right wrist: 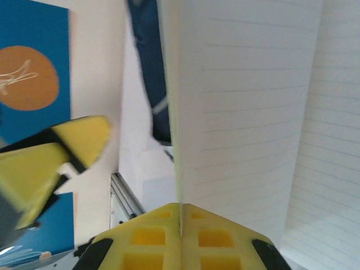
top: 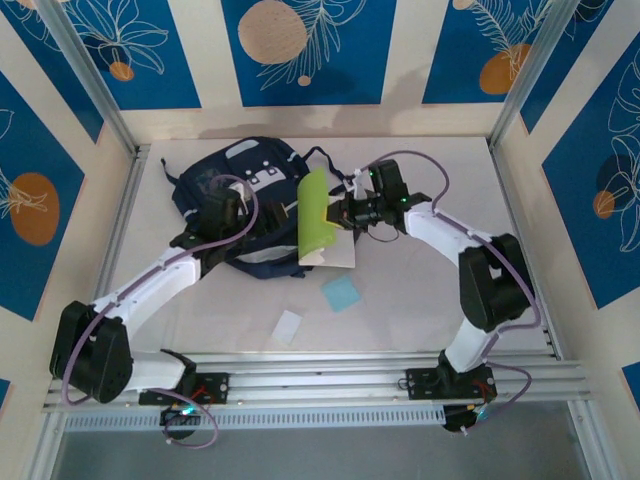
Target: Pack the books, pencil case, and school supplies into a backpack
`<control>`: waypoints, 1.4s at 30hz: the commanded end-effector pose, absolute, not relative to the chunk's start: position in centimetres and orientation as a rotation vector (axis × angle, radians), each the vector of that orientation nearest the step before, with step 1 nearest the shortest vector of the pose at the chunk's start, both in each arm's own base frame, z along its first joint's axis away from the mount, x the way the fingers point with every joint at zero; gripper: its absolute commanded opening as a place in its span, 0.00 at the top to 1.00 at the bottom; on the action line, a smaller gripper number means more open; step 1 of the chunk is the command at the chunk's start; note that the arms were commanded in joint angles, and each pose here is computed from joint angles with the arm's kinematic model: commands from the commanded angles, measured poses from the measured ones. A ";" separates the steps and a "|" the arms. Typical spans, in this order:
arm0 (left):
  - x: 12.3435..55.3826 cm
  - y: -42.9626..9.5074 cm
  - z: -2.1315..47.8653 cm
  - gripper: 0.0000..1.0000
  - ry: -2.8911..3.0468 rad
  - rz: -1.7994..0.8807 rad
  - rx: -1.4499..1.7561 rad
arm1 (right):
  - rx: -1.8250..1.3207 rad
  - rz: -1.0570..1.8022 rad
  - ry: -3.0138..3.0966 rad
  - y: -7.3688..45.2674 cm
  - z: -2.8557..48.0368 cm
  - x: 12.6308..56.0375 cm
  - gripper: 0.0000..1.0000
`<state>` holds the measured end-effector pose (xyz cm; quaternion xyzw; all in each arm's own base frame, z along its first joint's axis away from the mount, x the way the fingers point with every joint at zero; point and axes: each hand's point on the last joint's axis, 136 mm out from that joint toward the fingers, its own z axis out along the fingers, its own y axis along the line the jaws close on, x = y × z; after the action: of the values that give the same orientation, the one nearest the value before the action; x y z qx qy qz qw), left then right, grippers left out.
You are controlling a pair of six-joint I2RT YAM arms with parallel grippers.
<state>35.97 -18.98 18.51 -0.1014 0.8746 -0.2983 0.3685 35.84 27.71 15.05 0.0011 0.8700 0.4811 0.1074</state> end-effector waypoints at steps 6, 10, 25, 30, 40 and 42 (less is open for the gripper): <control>36.2 -20.8 14.8 0.20 2.350 -0.806 -0.257 | 0.201 1.295 2.738 24.4 6.7 35.7 1.00; 35.9 -22.1 13.2 0.20 2.405 -0.815 -0.234 | 0.226 1.134 2.795 22.9 5.7 35.3 1.00; 37.0 -29.2 8.8 0.57 2.492 -1.011 -0.164 | 0.099 1.075 2.810 25.2 6.0 35.7 1.00; 37.1 -29.5 11.0 0.89 2.442 -1.035 -0.147 | 0.139 0.975 2.799 23.3 7.4 35.0 0.64; 39.6 -27.9 18.5 1.00 2.149 -1.067 -0.309 | 0.412 1.092 2.622 21.0 14.2 31.3 0.00; 40.5 -27.6 20.0 1.00 2.057 -1.109 -0.387 | 0.467 1.243 2.529 22.3 15.5 31.0 0.00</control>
<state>38.73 -27.88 15.64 -0.1067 0.8580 -0.3919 0.3143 31.96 20.90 14.89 0.1125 0.9062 0.3729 0.1647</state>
